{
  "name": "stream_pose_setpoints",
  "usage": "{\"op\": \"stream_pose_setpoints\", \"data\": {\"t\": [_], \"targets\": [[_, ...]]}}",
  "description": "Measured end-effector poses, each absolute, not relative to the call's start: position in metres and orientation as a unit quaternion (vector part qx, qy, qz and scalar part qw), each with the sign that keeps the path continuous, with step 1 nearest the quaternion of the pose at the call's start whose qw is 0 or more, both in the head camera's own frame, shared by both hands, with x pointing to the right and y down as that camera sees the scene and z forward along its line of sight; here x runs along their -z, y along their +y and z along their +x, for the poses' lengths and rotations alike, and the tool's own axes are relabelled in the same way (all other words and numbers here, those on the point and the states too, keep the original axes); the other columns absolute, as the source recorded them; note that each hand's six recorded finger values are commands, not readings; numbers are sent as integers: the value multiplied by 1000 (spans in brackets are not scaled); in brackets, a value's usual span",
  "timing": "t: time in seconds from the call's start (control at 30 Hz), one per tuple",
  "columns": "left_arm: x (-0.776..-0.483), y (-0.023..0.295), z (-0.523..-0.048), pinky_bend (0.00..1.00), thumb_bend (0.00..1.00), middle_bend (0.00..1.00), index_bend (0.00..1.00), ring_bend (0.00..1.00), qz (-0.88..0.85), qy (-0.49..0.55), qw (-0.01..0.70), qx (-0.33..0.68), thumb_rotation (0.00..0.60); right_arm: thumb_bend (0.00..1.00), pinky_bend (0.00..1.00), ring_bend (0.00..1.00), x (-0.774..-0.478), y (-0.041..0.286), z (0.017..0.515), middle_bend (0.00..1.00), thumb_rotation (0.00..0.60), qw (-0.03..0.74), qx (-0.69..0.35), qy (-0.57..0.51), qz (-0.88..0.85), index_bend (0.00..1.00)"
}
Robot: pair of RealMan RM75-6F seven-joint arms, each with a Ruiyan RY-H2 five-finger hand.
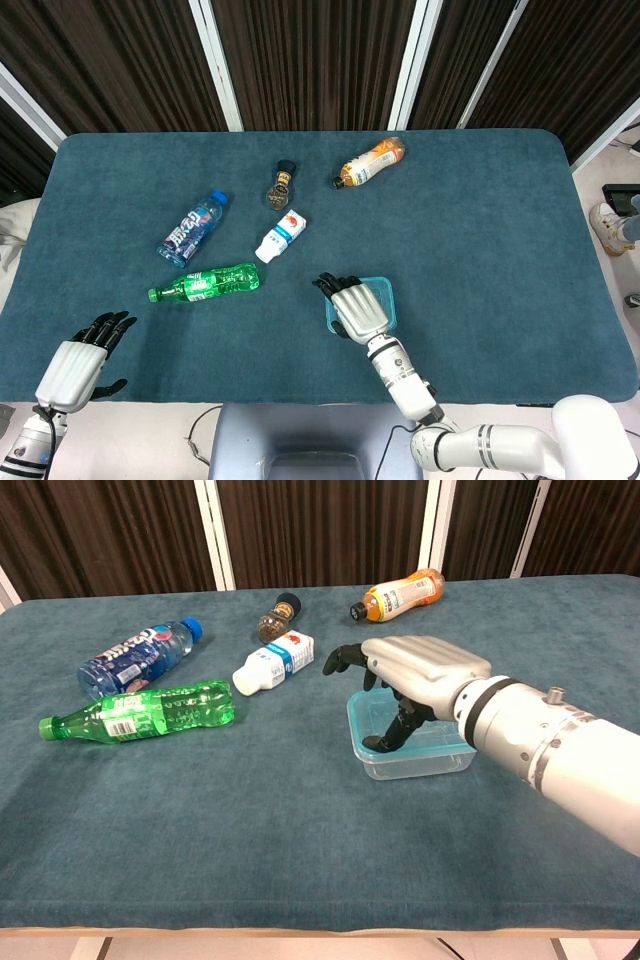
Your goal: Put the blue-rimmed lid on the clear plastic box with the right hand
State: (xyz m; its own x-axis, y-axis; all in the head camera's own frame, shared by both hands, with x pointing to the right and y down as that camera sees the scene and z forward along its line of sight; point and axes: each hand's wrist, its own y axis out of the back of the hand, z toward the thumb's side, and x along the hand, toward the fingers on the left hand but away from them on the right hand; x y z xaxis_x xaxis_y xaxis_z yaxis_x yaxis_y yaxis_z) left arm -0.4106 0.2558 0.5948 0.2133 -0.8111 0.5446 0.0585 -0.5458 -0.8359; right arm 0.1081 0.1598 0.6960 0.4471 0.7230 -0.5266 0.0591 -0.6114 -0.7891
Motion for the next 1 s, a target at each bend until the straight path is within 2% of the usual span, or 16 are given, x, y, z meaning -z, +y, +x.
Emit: {"op": "stream_pose_setpoints", "data": {"t": [1.0], "targets": [[-595,256,-411,404,433,122,161,129,-676,278,387,562,600,386,394,331,-711,171,124,280,600,350,-478,-231,-772,310]]}}
